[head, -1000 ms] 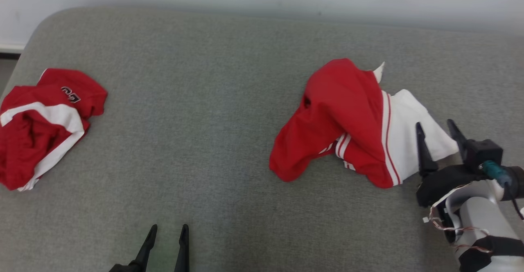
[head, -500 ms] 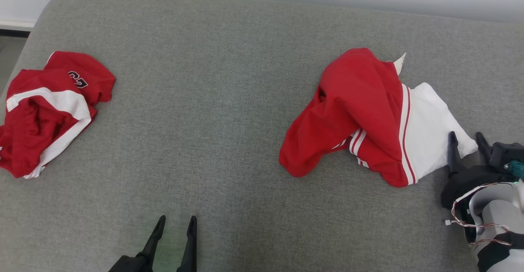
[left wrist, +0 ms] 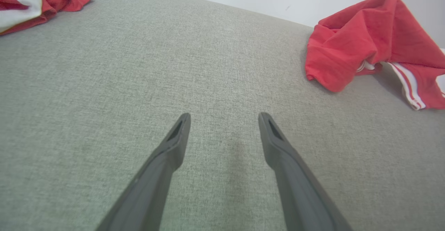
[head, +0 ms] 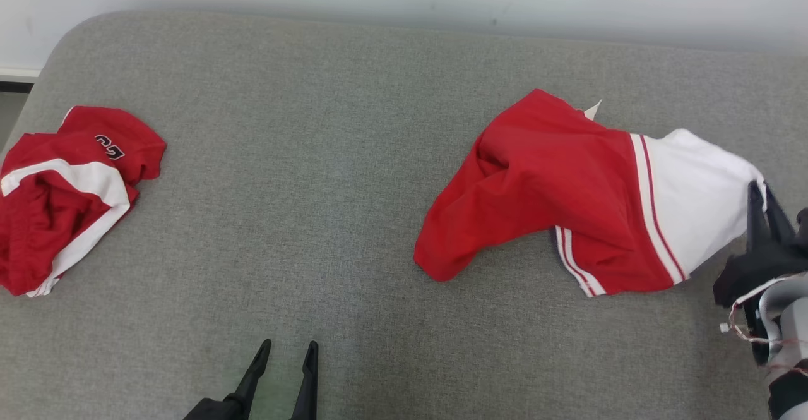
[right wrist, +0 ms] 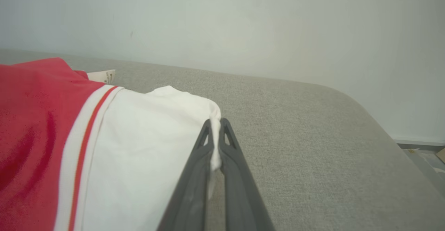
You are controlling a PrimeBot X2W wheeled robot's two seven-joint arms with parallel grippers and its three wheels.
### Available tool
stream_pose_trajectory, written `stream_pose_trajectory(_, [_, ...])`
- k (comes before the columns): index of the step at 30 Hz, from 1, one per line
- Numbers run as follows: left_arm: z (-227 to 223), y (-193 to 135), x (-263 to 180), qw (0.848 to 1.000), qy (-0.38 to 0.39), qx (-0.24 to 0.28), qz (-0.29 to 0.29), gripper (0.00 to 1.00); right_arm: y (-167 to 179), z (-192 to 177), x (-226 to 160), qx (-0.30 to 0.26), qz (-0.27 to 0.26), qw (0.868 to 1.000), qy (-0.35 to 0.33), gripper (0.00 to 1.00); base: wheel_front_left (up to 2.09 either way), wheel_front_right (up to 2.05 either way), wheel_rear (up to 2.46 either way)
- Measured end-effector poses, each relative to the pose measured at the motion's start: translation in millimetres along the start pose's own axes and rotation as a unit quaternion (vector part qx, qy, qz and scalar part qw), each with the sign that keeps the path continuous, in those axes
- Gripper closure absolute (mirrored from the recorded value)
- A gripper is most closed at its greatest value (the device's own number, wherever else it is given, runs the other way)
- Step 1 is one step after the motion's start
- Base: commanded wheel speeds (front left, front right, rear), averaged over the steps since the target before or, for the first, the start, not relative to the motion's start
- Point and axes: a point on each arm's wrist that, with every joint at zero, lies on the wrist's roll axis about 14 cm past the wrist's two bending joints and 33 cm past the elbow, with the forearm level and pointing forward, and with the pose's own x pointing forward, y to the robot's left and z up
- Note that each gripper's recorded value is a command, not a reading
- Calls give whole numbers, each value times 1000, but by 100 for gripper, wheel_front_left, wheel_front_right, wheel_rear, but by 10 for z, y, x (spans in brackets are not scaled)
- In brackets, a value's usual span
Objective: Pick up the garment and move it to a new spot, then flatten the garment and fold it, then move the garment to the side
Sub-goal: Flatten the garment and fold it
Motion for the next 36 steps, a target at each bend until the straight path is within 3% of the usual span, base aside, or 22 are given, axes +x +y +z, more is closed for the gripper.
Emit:
stream_pose_trajectory(11, [-20, -54, 2, 1000, 3, 0, -9, 0, 32, 922, 303, -29, 7, 993, -118, 100, 0, 0, 0])
stream_pose_trajectory(18, [-62, -46, 24, 1000, 11, -4, -7, 0, -46, 1004, 499, -49, -2, 992, -115, 100, 0, 0, 0])
stream_pose_trajectory(19, [-65, -41, 28, 1000, 11, -4, -6, 0, -96, 918, 531, -47, -9, 994, -98, 92, 0, 0, 0])
stream_pose_trajectory(20, [-78, -32, 24, 1000, 13, -4, -5, 0, -125, 837, 560, -44, -14, 996, -82, 34, 0, 0, 0])
stream_pose_trajectory(21, [-92, -18, 19, 1000, 16, -4, -3, 0, -139, 816, 587, -42, -18, 996, -77, 0, 0, 0, 0])
stream_pose_trajectory(27, [-70, 61, -3, 1000, 12, -5, 11, 0, 206, 820, 653, -28, 9, 996, -81, 0, 0, 0, 0])
stream_pose_trajectory(36, [27, -3, 2, 1000, -4, -4, 0, 0, 539, 464, 194, -5, 52, 997, -59, 0, 0, 0, 0])
